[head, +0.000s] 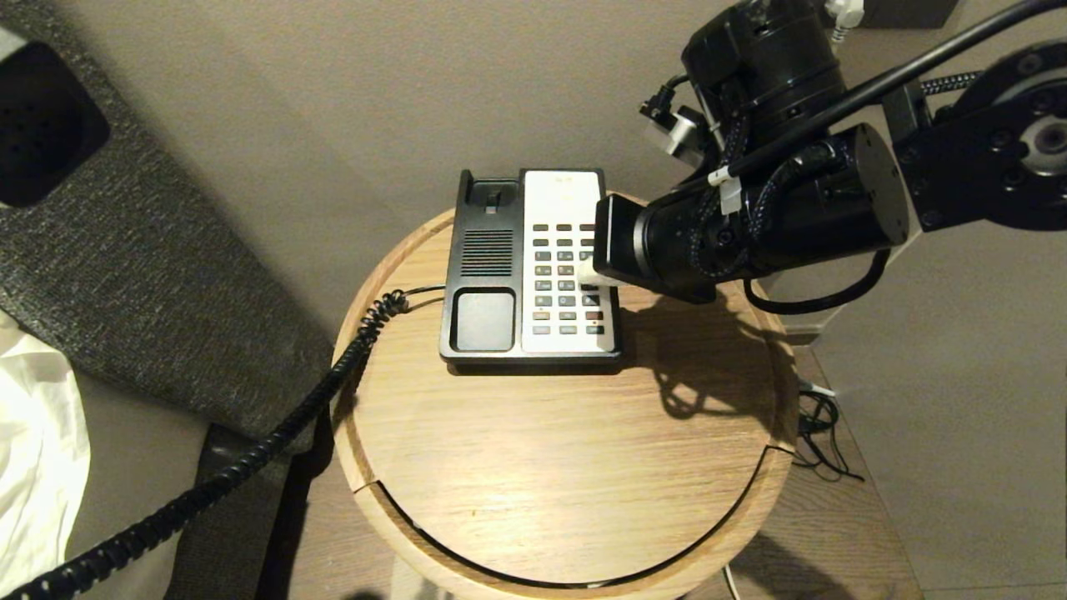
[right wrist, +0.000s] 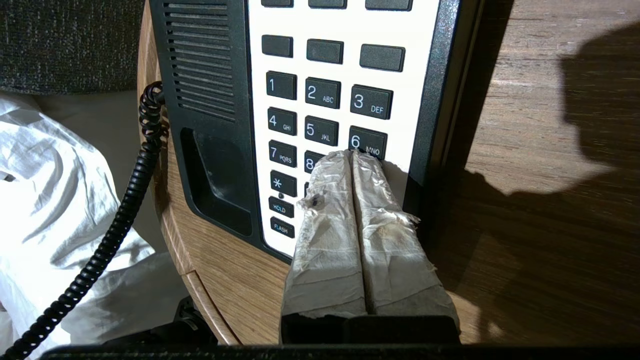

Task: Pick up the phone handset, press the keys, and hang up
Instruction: Dial the number

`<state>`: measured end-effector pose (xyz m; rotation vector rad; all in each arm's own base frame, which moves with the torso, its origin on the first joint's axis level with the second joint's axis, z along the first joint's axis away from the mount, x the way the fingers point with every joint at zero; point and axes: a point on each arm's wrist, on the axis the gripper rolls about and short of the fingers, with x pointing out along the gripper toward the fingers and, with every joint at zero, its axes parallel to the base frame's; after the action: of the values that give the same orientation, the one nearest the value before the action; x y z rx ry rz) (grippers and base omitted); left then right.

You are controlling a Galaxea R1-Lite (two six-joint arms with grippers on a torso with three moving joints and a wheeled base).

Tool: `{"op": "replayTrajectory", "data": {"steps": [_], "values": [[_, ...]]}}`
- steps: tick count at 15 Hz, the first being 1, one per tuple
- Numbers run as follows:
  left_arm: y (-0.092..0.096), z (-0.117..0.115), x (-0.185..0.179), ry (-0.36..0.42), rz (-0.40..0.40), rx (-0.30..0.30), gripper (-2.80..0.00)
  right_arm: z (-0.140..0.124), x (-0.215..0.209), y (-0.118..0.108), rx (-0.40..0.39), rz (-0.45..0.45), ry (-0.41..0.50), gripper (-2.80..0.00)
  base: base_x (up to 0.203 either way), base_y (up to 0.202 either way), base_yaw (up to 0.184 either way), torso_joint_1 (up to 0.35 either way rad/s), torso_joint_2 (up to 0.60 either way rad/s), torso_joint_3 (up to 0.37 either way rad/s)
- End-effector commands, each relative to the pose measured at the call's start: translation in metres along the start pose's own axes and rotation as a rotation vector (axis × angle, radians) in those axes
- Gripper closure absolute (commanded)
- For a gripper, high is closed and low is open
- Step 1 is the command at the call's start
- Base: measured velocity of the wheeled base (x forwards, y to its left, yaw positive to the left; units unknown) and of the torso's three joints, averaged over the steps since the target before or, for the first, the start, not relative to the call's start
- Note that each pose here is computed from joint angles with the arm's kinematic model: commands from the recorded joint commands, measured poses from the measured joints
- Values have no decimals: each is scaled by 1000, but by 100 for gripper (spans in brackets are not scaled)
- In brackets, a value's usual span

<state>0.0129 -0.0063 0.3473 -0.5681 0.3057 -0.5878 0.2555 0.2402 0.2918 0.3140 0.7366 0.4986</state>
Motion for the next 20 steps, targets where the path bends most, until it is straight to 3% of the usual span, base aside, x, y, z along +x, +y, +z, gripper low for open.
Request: {"op": "replayTrajectory", "data": {"steps": [1, 10, 14, 20], "values": [[0, -1, 0, 3, 4, -3, 0, -2, 3, -1, 2, -10, 13, 0, 0, 0, 0, 0, 0, 0], [0, 0, 0, 2, 4, -3, 0, 6, -21, 3, 9, 20, -30, 0, 0, 0, 0, 0, 0, 0], [0, -1, 0, 3, 4, -3, 0, -2, -25, -2, 14, -14, 31, 0, 0, 0, 0, 0, 0, 0], [3, -4, -2, 7, 5, -3, 0, -8, -21, 3, 38, 13, 79, 0, 0, 0, 0, 0, 0, 0]]}}
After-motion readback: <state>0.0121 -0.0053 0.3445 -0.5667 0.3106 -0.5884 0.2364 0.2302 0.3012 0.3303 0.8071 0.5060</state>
